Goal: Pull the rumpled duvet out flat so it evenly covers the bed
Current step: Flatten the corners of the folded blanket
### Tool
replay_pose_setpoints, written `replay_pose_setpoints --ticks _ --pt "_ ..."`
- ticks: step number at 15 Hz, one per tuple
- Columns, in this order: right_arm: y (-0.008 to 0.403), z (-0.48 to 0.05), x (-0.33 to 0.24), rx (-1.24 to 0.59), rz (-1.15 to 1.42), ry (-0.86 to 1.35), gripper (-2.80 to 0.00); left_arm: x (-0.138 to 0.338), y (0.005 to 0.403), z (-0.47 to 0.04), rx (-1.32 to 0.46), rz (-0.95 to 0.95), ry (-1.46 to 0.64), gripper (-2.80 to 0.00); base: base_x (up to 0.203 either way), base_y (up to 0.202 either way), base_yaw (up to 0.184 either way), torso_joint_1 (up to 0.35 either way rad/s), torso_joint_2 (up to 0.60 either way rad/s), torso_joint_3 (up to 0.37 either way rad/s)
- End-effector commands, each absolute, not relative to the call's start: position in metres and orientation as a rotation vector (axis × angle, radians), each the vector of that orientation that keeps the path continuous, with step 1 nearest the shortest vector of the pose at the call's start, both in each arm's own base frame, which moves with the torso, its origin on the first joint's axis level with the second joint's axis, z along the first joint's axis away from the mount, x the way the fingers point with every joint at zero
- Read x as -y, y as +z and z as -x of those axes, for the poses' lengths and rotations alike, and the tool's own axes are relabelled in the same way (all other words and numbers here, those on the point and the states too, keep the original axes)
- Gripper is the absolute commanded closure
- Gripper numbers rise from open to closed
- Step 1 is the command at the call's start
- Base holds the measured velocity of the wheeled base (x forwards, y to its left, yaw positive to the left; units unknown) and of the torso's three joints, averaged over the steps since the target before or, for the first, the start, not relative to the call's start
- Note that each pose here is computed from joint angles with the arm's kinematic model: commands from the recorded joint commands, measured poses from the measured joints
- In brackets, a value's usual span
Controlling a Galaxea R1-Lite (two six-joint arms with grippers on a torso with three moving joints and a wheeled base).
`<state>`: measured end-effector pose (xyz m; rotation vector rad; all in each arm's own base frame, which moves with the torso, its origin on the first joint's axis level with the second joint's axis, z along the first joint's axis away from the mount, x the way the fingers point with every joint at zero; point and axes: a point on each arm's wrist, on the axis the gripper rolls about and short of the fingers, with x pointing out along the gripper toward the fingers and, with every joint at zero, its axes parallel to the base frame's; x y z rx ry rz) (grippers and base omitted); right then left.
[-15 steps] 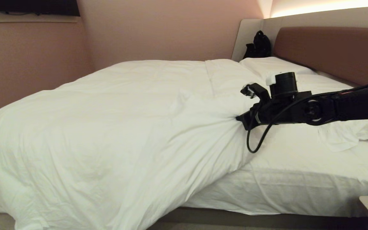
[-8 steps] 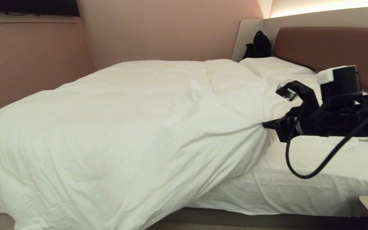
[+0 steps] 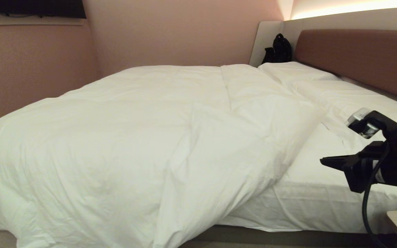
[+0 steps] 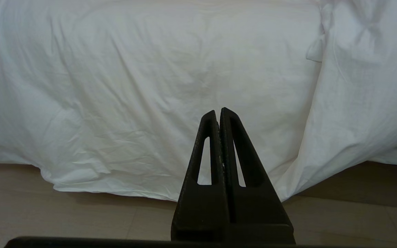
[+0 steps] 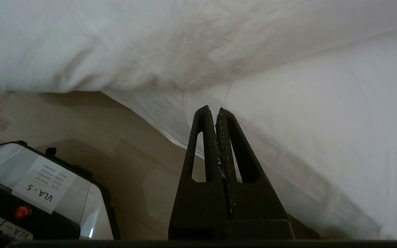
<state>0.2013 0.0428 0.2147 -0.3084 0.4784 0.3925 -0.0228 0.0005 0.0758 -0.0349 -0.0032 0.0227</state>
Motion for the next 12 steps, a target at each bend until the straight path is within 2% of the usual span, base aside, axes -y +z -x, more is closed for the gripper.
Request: replay_pose_setpoints --ticks 1,5,12 --pt "0.220 -0.192 -0.039 -0.445 0.306 0.384 0.00 -0.001 0.076 0.023 0.003 0.035 0.023 0.00 0.000 0.000 0.000 0.000 0.00 0.000" --pt "0.238 -0.206 -0.044 -0.391 0.305 0.389 0.00 -0.001 0.076 0.023 0.003 0.035 0.023 0.00 0.000 0.000 0.000 0.000 0.00 0.000" --pt "0.283 -0.282 -0.090 -0.252 0.315 0.463 0.00 -0.001 0.076 0.023 0.003 0.035 0.023 0.00 0.000 0.000 0.000 0.000 0.00 0.000"
